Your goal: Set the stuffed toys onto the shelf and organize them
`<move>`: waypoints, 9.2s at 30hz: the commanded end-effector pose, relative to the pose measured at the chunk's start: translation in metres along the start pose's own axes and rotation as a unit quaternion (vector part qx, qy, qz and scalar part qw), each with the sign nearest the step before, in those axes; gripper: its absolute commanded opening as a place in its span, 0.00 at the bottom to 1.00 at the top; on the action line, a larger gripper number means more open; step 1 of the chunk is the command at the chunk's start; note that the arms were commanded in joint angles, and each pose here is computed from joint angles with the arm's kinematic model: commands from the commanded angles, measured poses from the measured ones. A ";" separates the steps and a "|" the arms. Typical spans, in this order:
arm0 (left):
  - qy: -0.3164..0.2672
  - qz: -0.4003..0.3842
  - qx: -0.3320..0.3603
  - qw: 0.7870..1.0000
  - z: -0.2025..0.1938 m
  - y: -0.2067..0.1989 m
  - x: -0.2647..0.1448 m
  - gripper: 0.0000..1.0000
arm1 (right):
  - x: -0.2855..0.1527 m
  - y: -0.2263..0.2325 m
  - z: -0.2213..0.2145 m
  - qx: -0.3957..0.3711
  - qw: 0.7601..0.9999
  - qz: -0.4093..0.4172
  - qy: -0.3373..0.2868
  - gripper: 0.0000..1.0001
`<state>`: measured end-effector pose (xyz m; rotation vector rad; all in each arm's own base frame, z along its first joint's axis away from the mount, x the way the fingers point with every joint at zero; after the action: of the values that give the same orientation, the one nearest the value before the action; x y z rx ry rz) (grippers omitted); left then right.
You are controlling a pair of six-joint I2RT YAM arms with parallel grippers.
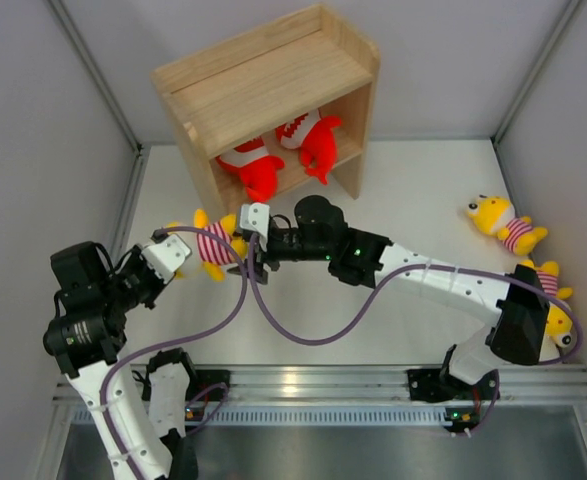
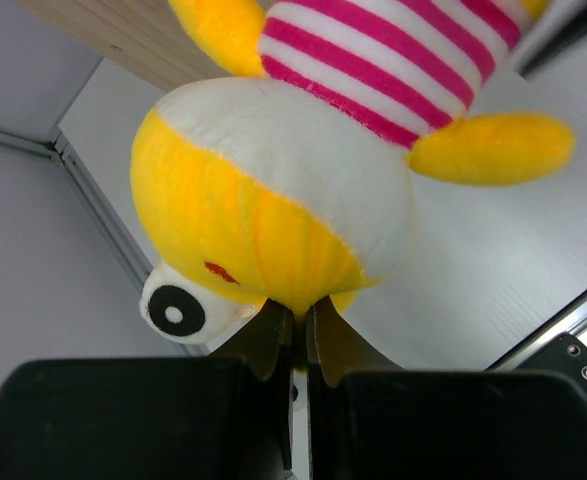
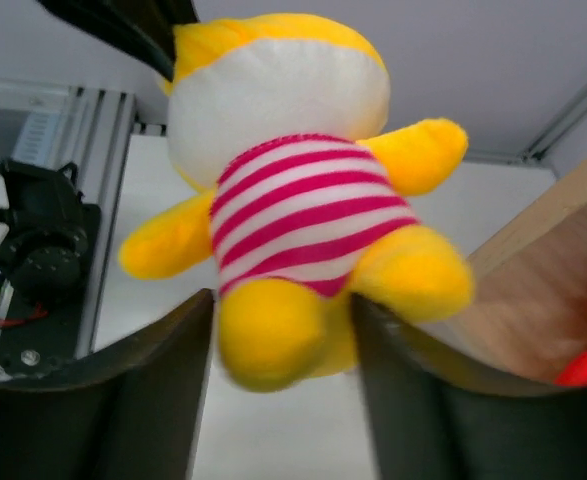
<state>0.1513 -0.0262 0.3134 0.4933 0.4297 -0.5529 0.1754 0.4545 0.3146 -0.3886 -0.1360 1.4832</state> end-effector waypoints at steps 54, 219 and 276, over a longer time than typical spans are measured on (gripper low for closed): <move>-0.020 0.260 -0.174 0.950 0.059 0.050 -0.098 0.99 | -0.055 -0.224 0.160 0.235 0.795 -0.518 -0.209 0.28; 0.044 0.231 -0.184 0.954 0.006 0.042 -0.060 0.99 | -0.211 -0.262 0.144 0.214 0.838 -0.479 -0.152 0.79; 0.051 0.238 -0.181 0.953 0.004 0.044 -0.062 0.99 | -0.131 -0.277 0.097 -0.061 0.910 -0.404 -0.073 0.00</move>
<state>0.1267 0.0256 0.3537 0.2371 0.5192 0.0083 0.4271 0.3216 0.4816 -0.2734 -0.3279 0.6823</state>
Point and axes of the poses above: each gripper's point midway between its finger pads, its own x axis out along the fingers, its own y axis along the line the jaws close on, z = x × y, the point moved 1 cm from there along -x, back along the fingers, and after that the axes turned 6 degrees about -x, right-handed, at the moved point
